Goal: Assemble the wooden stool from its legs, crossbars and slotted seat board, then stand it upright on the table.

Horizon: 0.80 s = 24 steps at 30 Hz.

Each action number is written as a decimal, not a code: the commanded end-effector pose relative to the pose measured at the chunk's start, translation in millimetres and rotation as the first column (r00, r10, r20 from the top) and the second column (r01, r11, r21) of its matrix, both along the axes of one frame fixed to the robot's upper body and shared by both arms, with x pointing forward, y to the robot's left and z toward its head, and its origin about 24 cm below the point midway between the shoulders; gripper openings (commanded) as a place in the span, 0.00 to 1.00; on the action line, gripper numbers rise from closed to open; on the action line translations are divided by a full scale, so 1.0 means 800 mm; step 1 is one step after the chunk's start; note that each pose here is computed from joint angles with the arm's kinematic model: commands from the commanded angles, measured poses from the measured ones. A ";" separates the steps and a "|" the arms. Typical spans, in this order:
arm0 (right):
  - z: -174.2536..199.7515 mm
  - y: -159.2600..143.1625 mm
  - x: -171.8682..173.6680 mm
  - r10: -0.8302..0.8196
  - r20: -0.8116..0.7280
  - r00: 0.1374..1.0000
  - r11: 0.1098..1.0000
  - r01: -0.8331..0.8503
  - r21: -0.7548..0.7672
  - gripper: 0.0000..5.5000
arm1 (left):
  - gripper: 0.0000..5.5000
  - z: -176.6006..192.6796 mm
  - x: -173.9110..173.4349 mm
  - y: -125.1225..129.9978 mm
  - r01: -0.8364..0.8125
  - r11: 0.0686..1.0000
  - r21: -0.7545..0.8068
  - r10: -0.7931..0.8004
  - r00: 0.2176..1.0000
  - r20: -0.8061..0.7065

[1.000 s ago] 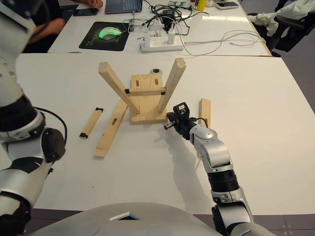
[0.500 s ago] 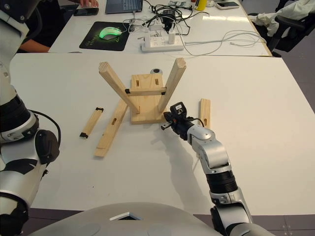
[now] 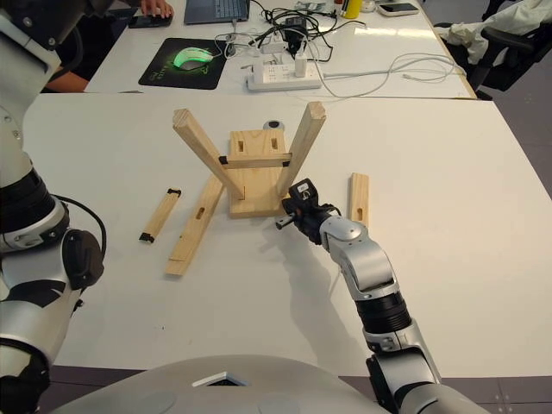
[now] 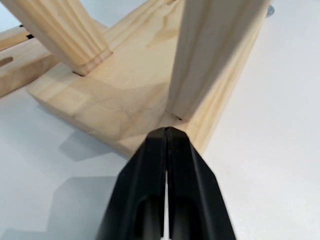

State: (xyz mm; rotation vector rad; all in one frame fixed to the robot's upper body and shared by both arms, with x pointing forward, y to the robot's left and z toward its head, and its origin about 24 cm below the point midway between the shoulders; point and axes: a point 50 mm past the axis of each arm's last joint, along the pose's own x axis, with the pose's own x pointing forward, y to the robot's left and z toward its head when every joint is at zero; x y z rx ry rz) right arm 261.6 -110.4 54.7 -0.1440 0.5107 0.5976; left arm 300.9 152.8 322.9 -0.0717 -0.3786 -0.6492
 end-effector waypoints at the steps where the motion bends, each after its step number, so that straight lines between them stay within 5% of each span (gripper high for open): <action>1: -0.024 -0.007 -0.013 -0.010 -0.124 0.992 0.998 0.002 -0.065 0.00 | 0.00 0.003 0.001 -0.001 0.006 1.000 0.007 -0.006 0.999 -0.037; 7: -0.027 -0.007 -0.016 0.001 -0.142 0.990 0.997 -0.012 -0.074 0.00 | 0.00 -0.010 0.003 -0.005 0.023 1.000 -0.001 -0.023 0.996 -0.090; 16: -0.025 0.006 -0.015 0.046 -0.150 0.988 0.996 -0.056 -0.068 0.00 | 0.00 -0.170 0.000 -0.040 0.146 0.981 0.125 -0.065 0.864 -0.499; 18: -0.024 0.008 -0.016 0.047 -0.151 0.987 0.996 -0.057 -0.062 0.00 | 0.00 -0.156 0.003 -0.036 0.118 0.983 0.141 -0.043 0.893 -0.448; 24: -0.029 0.004 -0.019 0.025 -0.166 0.986 0.997 -0.036 -0.063 0.00 | 0.00 -0.002 0.001 -0.023 0.022 0.999 0.030 -0.021 0.999 -0.026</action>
